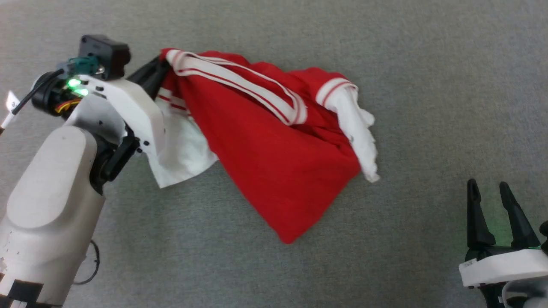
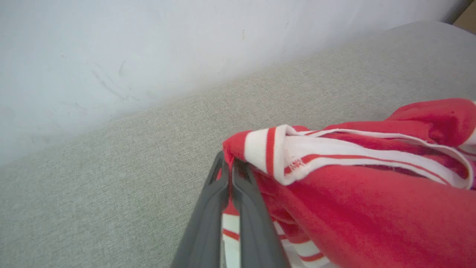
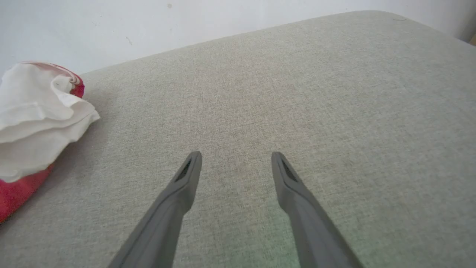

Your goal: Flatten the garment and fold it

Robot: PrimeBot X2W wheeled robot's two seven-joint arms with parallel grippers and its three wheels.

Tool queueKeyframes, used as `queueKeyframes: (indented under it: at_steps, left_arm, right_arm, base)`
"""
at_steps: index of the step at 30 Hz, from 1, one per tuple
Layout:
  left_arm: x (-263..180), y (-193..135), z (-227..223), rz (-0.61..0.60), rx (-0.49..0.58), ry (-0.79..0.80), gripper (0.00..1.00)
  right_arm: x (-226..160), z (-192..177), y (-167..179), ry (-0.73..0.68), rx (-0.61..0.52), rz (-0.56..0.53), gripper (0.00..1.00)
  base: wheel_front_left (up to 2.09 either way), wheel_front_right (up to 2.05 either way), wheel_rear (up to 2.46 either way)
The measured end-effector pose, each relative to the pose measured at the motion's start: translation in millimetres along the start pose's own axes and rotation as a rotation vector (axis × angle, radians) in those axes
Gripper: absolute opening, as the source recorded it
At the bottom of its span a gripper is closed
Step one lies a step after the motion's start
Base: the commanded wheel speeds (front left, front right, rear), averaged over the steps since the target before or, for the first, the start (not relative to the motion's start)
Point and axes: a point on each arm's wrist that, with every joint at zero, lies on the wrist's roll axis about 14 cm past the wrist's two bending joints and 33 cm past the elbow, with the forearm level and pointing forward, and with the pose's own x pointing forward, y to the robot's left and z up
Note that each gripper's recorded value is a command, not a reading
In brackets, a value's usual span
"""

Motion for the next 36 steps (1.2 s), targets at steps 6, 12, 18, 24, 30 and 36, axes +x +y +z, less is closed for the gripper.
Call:
queueKeyframes:
  at_steps: [6,12,18,24,30,36]
  left_arm:
    - [25.3,0.7,-44.4,0.023,-0.045,0.062,1.00]
    - [23.0,-1.0,-44.5,0.025,-0.082,0.041,1.00]
    - [-0.3,-5.8,5.6,0.007,-0.079,-0.100,1.00]
    - [-49.1,-29.2,45.2,-0.007,-0.087,-0.237,1.00]
    - [-83.7,-79.3,38.3,-0.065,-0.110,-0.232,1.00]
    - [-86.2,-124.1,-27.5,-0.123,-0.098,-0.001,1.00]
  right_arm:
    - [-5.1,-11.7,-15.8,0.030,-0.006,-0.051,1.00]
    - [-5.2,-14.1,-14.8,0.038,-0.007,-0.047,1.00]
    - [-3.8,-5.5,-2.6,0.017,-0.003,-0.007,1.00]
    - [-5.5,6.3,10.0,-0.013,0.007,0.034,1.00]
    - [-9.1,12.9,18.9,-0.029,0.011,0.065,1.00]
    - [-7.9,20.0,29.2,-0.040,0.010,0.096,1.00]
  base:
    - [0.00,0.00,0.00]
    - [0.00,0.00,0.00]
    - [0.00,0.00,0.00]
    - [0.00,0.00,0.00]
    - [0.00,0.00,0.00]
    - [0.00,0.00,0.00]
